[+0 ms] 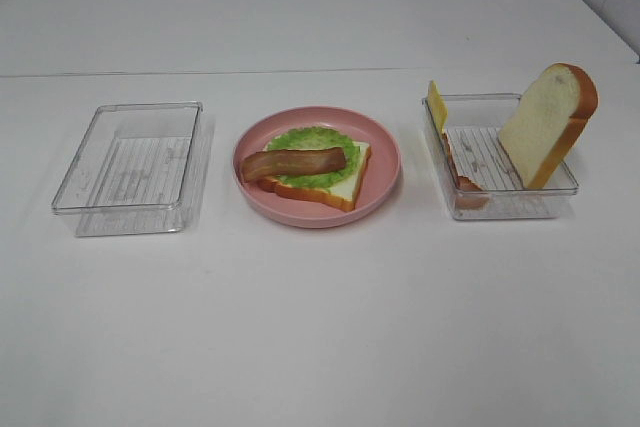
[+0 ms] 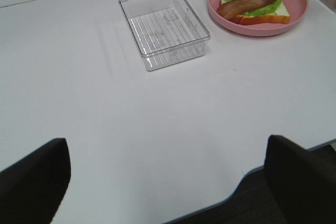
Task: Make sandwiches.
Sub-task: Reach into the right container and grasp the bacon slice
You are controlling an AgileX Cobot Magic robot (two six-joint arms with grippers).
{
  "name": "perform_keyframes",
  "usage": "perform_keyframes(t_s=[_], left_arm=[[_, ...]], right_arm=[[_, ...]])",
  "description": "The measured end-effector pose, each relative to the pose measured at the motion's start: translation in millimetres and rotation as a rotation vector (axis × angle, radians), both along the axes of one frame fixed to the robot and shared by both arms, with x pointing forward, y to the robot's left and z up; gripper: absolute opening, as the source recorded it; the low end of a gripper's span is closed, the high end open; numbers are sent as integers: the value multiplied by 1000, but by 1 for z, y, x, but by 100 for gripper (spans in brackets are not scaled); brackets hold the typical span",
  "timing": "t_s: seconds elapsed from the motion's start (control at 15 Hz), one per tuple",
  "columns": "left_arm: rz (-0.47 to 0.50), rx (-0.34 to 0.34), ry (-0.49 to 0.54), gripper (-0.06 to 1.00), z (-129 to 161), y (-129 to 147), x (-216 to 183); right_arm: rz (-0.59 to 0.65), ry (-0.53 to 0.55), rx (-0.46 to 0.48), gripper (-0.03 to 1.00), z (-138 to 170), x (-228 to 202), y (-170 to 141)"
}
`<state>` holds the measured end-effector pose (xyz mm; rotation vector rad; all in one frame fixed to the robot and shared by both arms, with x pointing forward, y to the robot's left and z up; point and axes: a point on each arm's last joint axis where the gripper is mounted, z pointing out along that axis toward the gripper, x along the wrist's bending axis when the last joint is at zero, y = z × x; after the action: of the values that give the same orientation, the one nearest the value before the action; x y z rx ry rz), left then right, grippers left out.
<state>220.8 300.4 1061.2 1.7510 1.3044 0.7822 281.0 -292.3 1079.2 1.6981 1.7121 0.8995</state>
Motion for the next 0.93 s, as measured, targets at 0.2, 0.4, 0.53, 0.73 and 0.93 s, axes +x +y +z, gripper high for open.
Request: perform_keyframes(t_s=[0.2,0.4,0.53,0.73,0.93], left_arm=[[2,-7,-24,94,-1,-1,4],[5,-12,-41,94,-8,-2,11],[5,-14,-46,94,-8,-2,12],[5,-14,-48,94,-8,-2,12],[5,-14,-48,94,-8,-2,12]], right_arm=[[4,117,17,81,15,41,2],[51,301,78,81,21,108,10],[107,403,108,81,19,145,16],[197,552,155,81,4,200,25],[273,642,153,81,-11,239,39]])
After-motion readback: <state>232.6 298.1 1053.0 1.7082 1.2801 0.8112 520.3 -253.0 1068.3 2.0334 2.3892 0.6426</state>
